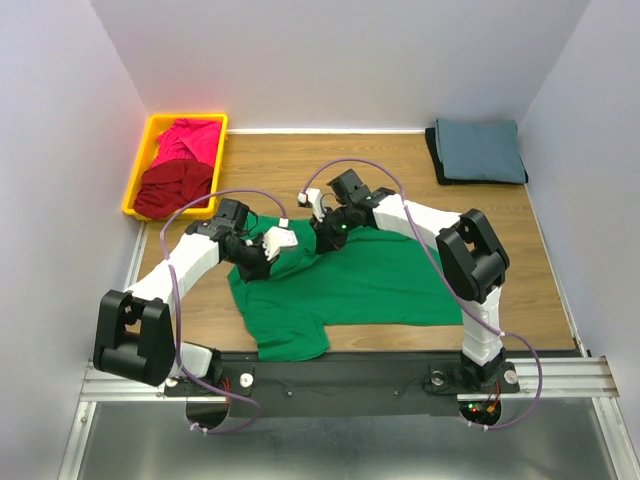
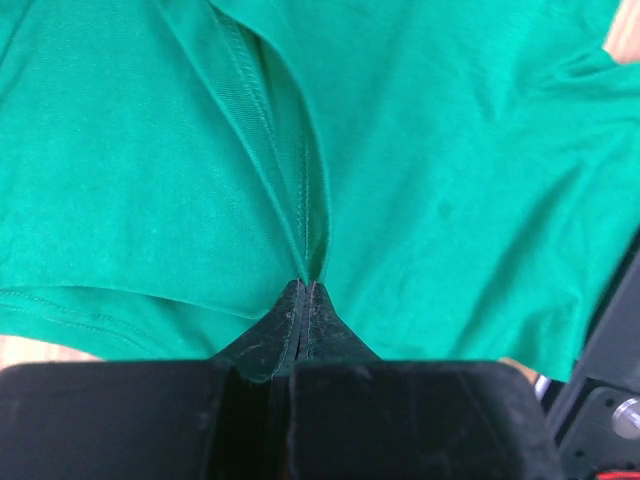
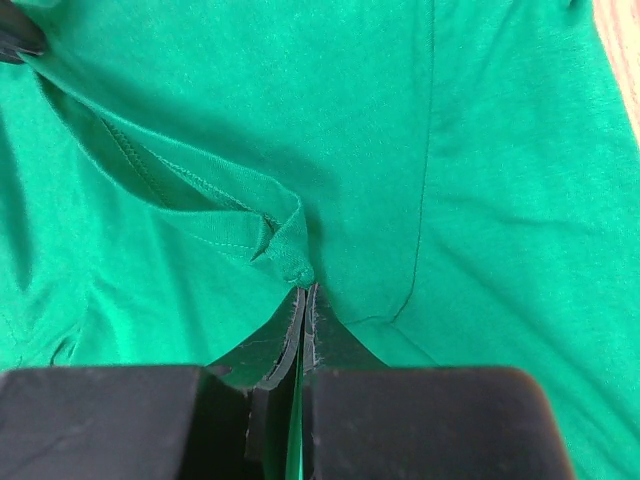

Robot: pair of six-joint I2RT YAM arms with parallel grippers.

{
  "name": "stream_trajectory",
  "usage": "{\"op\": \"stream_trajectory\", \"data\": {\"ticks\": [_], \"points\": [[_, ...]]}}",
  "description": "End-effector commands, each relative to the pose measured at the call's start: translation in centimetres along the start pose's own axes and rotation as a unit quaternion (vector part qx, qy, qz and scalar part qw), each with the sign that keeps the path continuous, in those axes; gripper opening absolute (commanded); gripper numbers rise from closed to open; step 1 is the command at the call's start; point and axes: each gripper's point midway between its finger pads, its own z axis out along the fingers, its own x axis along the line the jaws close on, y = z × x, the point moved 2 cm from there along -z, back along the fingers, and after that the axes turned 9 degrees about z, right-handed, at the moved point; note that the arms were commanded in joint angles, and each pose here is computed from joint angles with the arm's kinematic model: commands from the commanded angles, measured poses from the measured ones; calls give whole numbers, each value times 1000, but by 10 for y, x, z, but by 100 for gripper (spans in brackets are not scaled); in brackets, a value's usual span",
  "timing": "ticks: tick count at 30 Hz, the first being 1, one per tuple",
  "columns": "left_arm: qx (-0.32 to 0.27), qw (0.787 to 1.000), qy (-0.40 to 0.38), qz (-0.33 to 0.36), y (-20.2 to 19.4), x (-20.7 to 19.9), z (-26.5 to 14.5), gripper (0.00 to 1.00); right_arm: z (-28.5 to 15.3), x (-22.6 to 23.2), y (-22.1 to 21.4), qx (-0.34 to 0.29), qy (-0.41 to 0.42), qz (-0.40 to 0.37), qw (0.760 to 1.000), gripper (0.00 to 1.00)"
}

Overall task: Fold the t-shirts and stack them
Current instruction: Fold the tshirt

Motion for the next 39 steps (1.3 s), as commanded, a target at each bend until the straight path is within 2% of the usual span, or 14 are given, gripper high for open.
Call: {"op": "stream_trajectory", "data": {"ticks": [1,7,8,10,12,14,15,17,20,26,32,39], "points": [[-3,1000,-21,-4,5,-16,-7,0,-11,16,9,-19,17,-27,999,2],[4,999,-40,-3,2,-23,4,0,-4,15,-9,1,25,-18,1000,3],[6,999,-44,-3,1,-25,6,3,-4,15,-11,2,24,-19,1000,4],[3,999,-47,-8,1,-24,8,19,-6,14,-12,5,18,-19,1000,10],[-16,999,-39,-18,7,-16,2,36,-17,10,-5,0,-10,-20,1000,23],[-32,998,-35,-35,11,-7,-5,43,-34,-1,1,-15,-34,-13,999,36],[-41,998,-26,-46,14,7,-13,47,-48,-4,6,-27,-42,-8,999,48],[-53,997,2,-49,22,33,-26,54,-75,-24,10,-44,-67,10,997,57],[-62,994,47,-75,25,70,-33,55,-115,-52,5,-52,-113,32,992,57],[-53,978,164,-116,27,151,-35,55,-191,-106,-48,-20,-219,64,973,46],[-36,967,193,-160,11,198,-20,54,-247,-154,-105,36,-308,56,949,41],[-18,965,187,-183,-1,217,-2,55,-255,-180,-137,93,-322,34,941,39]]}}
